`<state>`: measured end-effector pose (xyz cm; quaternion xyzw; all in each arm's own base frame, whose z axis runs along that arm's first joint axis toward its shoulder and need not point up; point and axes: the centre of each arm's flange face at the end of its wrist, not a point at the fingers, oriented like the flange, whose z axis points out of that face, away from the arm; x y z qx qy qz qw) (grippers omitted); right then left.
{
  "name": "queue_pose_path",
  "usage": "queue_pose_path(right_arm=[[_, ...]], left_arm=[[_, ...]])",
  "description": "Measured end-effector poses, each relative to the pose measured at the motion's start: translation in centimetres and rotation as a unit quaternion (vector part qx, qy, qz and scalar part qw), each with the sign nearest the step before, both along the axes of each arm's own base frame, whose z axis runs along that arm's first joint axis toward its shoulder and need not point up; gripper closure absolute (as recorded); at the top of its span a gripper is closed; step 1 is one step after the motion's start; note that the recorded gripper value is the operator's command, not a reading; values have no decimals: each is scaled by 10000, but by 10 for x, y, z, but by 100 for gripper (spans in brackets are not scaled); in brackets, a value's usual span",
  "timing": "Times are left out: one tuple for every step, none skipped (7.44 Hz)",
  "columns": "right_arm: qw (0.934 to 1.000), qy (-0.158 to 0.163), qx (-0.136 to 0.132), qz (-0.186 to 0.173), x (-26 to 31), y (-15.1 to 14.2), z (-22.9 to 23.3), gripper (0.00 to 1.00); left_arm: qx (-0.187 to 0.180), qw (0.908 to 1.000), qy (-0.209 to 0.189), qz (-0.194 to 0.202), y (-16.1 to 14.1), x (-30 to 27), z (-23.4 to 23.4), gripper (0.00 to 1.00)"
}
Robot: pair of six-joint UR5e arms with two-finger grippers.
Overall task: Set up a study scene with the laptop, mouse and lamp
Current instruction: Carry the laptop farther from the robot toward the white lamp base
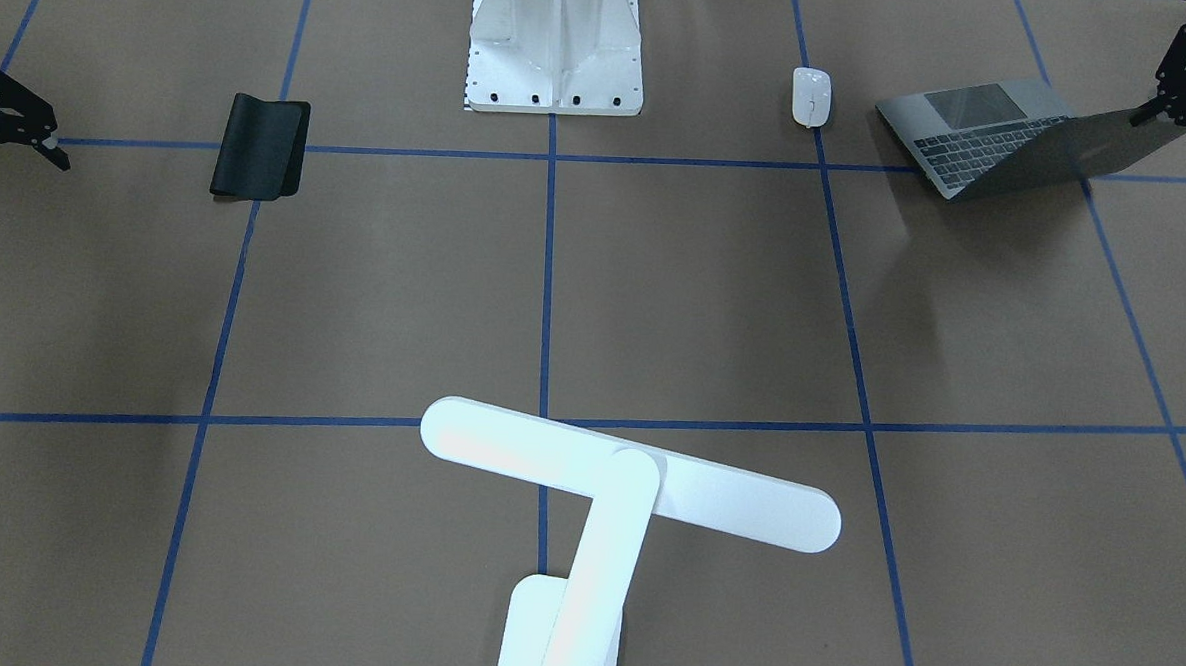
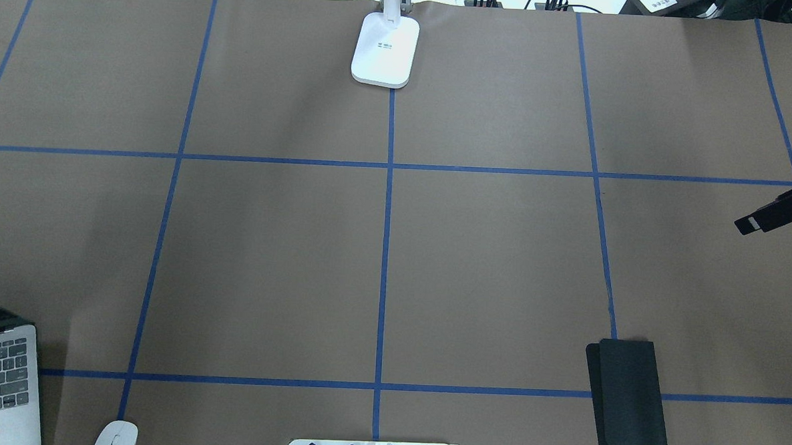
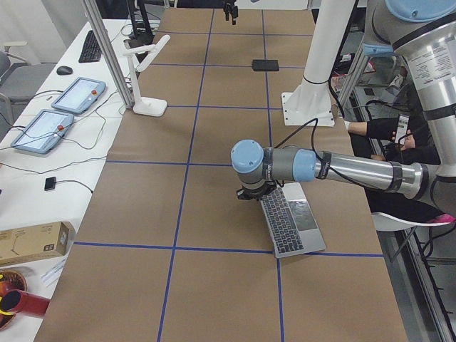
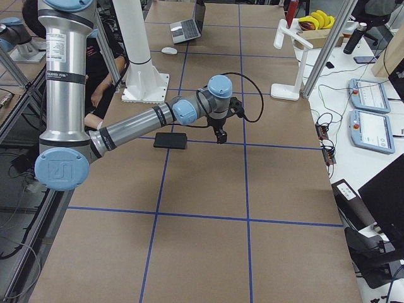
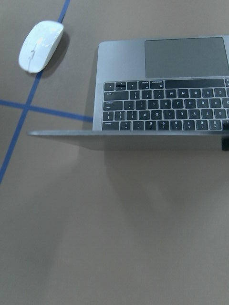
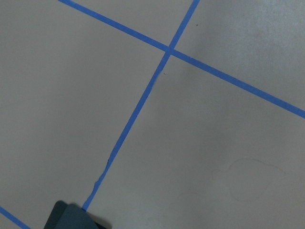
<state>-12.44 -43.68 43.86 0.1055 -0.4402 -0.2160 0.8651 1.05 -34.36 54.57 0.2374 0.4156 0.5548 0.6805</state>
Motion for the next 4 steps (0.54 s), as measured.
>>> queue_pose_path(right_arm=[[10000,8,-22,-2,-1,-1,2,0],[10000,13,-44,-4,-1,-2,4,0],[10000,19,-63,-3,-1,-2,5,0],[10000,27,-93,4,-2,-3,7,0]], left_arm=[[-34,9999,-7,-111,-23,-3,-17,96],[-71,9998,-15,-182,-46,-5,-37,96],[-117,9996,-26,-238,-69,-4,-60,96],[-182,9993,-37,-330,-91,-2,-84,96]])
